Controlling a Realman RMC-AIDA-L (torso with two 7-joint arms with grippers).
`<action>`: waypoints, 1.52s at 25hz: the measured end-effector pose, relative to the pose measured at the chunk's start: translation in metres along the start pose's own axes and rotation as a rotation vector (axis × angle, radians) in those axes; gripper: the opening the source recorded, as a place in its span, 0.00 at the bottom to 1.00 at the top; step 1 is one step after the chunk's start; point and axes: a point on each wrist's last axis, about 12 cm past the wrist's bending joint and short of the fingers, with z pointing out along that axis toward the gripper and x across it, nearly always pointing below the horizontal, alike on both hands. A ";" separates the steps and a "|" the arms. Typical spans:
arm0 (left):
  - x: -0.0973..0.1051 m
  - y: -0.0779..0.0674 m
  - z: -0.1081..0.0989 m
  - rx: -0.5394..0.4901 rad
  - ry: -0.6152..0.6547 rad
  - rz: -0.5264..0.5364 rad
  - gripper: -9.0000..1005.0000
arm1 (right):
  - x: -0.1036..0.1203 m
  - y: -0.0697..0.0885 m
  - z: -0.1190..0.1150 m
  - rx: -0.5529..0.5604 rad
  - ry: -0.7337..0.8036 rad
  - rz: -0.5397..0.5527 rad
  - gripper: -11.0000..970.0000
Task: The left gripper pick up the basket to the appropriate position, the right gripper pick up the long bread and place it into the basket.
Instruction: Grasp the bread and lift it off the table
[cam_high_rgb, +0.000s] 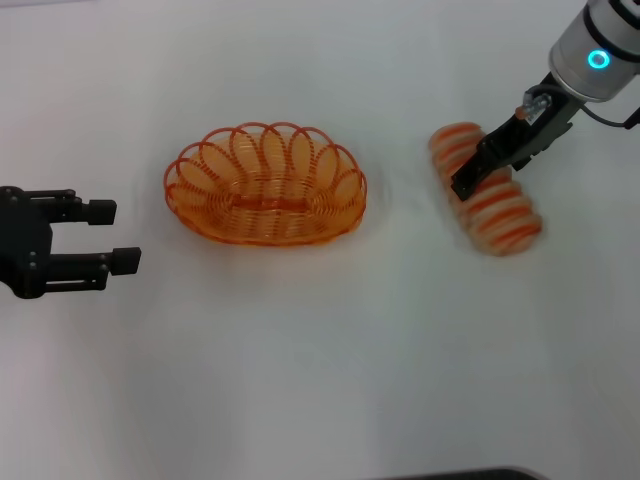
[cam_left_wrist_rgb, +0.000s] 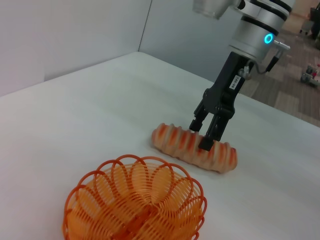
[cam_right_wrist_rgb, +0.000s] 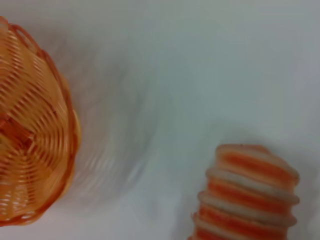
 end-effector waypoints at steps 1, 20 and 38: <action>0.000 0.000 0.000 0.000 0.000 0.000 0.70 | 0.000 0.001 0.001 -0.002 0.003 -0.001 0.94; 0.000 0.000 0.000 0.001 -0.002 0.000 0.70 | -0.001 0.004 0.008 0.024 0.023 -0.021 0.86; 0.000 0.002 0.003 -0.015 -0.011 -0.005 0.70 | 0.000 -0.010 -0.012 0.019 -0.090 -0.205 0.57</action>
